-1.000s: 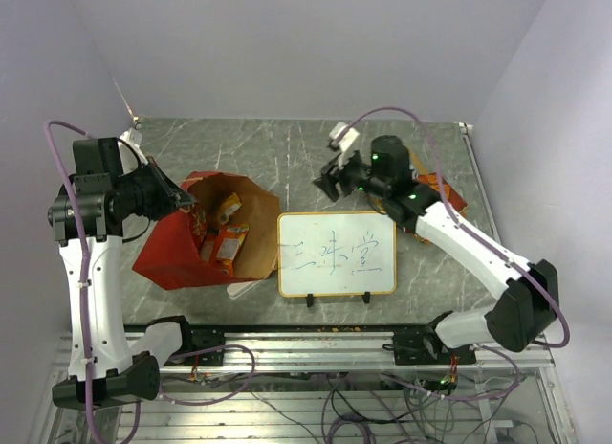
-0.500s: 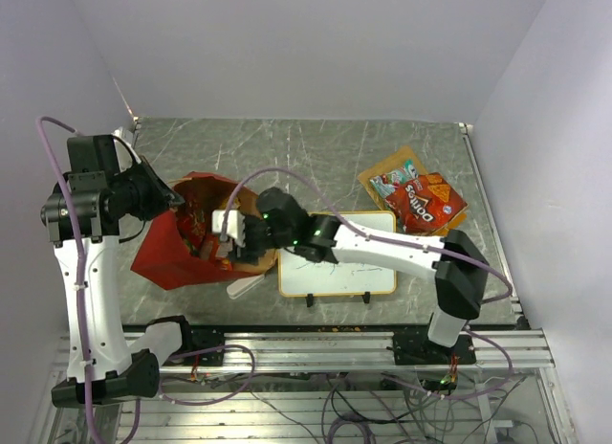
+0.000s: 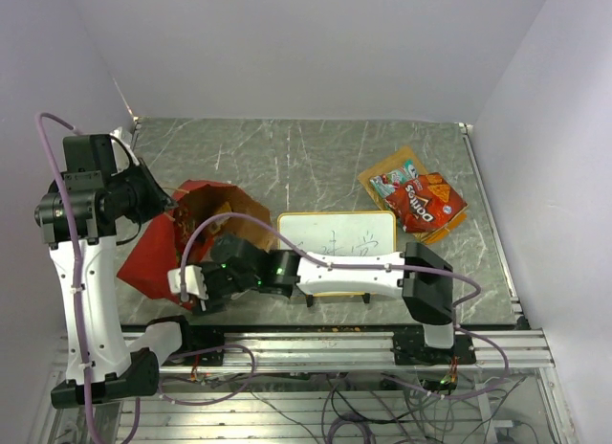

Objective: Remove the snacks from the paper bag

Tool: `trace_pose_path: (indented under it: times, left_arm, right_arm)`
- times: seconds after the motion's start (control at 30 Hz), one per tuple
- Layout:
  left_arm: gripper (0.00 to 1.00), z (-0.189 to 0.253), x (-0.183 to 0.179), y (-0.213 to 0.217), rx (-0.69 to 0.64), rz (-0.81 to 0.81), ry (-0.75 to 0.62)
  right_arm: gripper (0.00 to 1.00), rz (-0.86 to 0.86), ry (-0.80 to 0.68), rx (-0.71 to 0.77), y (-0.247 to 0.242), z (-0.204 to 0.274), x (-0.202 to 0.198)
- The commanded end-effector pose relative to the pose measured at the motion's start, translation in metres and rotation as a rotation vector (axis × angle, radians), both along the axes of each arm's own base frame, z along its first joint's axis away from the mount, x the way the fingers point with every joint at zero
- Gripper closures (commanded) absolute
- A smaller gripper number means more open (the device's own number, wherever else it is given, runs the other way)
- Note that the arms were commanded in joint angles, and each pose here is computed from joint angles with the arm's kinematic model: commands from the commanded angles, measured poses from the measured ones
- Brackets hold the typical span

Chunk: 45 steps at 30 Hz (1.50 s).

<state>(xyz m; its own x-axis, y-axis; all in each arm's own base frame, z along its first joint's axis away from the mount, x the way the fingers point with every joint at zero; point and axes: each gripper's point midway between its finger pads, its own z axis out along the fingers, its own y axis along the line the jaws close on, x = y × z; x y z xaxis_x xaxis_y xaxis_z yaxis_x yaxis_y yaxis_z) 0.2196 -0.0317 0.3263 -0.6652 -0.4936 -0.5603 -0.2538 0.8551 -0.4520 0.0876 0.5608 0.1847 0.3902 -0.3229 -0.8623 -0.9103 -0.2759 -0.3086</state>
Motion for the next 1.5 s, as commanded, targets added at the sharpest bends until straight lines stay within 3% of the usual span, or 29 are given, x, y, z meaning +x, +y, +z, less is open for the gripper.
trace_pose_path:
  times: [0.0, 0.3, 0.47, 0.63, 0.77, 0.93, 1.47]
  left_arm:
    - [0.93, -0.005, -0.011, -0.016, -0.043, -0.089, 0.01]
    - [0.93, -0.007, -0.015, -0.026, -0.114, -0.089, 0.008]
    - [0.93, -0.01, -0.017, -0.021, -0.114, -0.021, 0.021]
    - [0.93, -0.006, -0.019, -0.019, -0.12, 0.009, -0.011]
    - [0.93, -0.005, -0.014, -0.023, -0.149, 0.012, -0.018]
    - [0.93, -0.008, -0.01, -0.019, -0.12, 0.006, -0.008]
    - [0.93, -0.006, -0.007, -0.027, -0.13, -0.089, 0.044]
  right_arm:
    - [0.45, -0.05, 0.065, 0.105, 0.02, 0.013, -0.004]
    - [0.44, -0.213, -0.222, 0.158, -0.024, 0.024, 0.061]
    - [0.42, -0.128, -0.401, 0.202, -0.047, 0.033, 0.098]
    - [0.38, -0.036, -0.505, 0.234, -0.036, 0.027, 0.116]
    - [0.31, 0.044, -0.512, 0.275, -0.017, 0.03, 0.11]
    - [0.31, 0.117, -0.535, 0.27, 0.004, 0.009, 0.11]
    - [0.28, -0.096, -0.534, 0.26, 0.063, -0.027, 0.169]
